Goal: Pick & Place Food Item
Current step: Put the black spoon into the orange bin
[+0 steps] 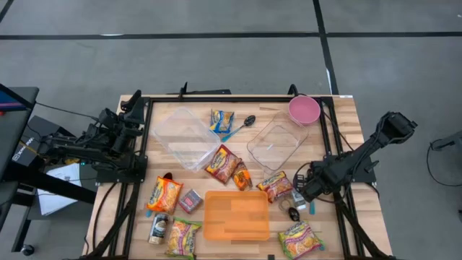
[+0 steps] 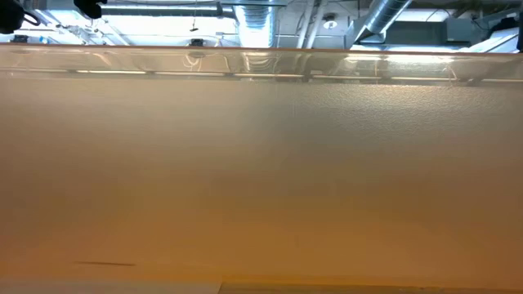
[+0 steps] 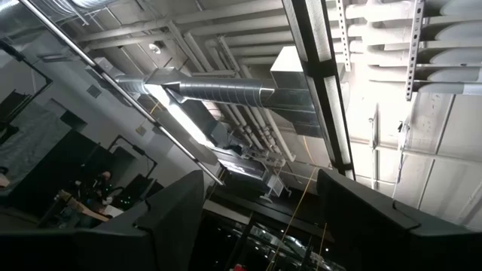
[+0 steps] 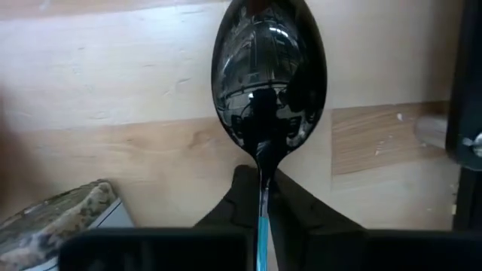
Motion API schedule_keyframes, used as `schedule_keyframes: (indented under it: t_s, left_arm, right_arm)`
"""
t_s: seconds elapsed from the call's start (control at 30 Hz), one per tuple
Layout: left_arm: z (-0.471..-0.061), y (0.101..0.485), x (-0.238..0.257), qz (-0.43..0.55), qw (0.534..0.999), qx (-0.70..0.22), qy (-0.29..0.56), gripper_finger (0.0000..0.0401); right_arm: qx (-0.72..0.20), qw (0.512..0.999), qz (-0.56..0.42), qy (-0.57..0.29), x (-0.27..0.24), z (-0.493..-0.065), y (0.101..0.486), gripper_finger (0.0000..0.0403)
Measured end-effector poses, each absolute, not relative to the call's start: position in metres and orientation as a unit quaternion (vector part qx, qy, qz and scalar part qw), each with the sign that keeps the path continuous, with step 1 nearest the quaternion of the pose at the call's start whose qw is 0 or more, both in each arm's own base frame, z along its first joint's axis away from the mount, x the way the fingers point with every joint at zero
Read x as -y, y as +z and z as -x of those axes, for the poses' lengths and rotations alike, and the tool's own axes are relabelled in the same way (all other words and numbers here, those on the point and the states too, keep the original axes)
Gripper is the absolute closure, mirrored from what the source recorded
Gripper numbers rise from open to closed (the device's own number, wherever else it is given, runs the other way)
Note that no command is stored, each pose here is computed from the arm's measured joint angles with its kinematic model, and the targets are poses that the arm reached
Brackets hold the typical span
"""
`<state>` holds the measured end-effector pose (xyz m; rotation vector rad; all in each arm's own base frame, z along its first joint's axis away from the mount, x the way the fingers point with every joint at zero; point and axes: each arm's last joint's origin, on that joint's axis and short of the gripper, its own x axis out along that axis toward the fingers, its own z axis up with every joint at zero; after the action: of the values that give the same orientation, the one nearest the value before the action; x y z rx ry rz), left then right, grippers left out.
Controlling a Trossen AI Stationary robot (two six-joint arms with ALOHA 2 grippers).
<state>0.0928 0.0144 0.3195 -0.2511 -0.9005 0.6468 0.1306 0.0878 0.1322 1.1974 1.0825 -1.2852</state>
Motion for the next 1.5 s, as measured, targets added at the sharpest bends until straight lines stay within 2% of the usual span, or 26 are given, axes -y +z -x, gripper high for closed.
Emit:
schedule_keyframes:
  t_s: [0.37, 0.77, 1.07, 1.2, 1.5]
  left_arm:
    - [-0.093, 0.319, -0.014, 0.119, 0.843, 0.426, 0.306, 0.0147]
    - [-0.093, 0.319, -0.014, 0.118, 0.844, 0.425, 0.306, 0.0147]
    - [-0.093, 0.319, -0.014, 0.118, 0.844, 0.424, 0.306, 0.0147]
    - [-0.094, 0.319, -0.014, 0.116, 0.845, 0.423, 0.305, 0.0147]
    - [-0.102, 0.316, -0.014, 0.109, 0.855, 0.405, 0.307, 0.0147]
  right_arm:
    - [-0.427, 0.557, -0.536, -0.470, -0.101, -0.150, 0.157, 0.0397]
    - [-0.445, 0.583, -0.457, -0.503, -0.106, -0.149, 0.210, 0.0400]
    - [-0.425, 0.742, -0.384, -0.349, -0.102, -0.157, 0.262, 0.0400]
    - [-0.397, 0.813, -0.358, -0.231, -0.097, -0.162, 0.283, 0.0402]
    - [-0.375, 0.881, -0.285, -0.035, -0.076, -0.194, 0.303, 0.0402]
